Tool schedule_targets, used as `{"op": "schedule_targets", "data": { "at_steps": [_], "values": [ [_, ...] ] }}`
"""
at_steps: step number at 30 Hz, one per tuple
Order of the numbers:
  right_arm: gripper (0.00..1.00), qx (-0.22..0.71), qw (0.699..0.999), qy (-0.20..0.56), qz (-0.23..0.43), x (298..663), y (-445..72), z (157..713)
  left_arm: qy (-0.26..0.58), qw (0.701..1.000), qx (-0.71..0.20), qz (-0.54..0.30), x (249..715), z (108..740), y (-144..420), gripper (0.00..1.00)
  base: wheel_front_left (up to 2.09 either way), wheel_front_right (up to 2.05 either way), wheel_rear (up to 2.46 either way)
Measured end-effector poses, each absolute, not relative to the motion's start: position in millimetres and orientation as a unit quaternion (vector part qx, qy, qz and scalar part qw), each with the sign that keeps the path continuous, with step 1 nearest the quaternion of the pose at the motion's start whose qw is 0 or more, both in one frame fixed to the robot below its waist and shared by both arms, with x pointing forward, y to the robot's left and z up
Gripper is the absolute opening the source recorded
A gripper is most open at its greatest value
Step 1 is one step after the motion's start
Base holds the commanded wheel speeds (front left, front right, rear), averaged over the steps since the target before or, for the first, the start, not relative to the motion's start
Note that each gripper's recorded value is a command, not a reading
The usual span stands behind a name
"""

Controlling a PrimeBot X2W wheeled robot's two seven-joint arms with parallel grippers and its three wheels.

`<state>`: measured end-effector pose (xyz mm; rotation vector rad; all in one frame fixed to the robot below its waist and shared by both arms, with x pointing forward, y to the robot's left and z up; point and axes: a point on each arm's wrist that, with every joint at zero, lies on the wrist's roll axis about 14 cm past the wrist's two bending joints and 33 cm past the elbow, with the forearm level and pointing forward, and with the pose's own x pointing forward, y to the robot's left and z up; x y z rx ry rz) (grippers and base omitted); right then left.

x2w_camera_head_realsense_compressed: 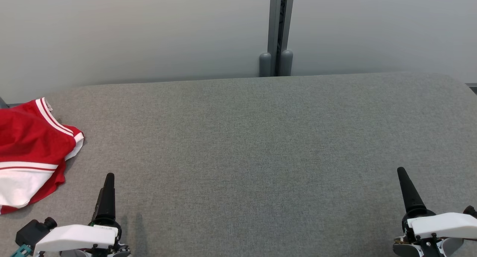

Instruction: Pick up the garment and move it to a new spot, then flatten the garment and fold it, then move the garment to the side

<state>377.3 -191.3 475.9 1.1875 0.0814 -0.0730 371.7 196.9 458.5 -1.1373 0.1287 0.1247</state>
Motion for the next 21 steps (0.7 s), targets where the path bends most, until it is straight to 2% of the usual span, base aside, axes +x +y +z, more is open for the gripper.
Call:
{"op": "schedule_targets", "data": {
  "at_steps": [21],
  "values": [
    [1.0,0.427,0.903,0.044,-0.025,377.4,-184.1,471.4,0.067,0.913,-0.396,0.069,370.8,451.7,201.9,1.0,0.0,0.0,0.0]
  ]
}}
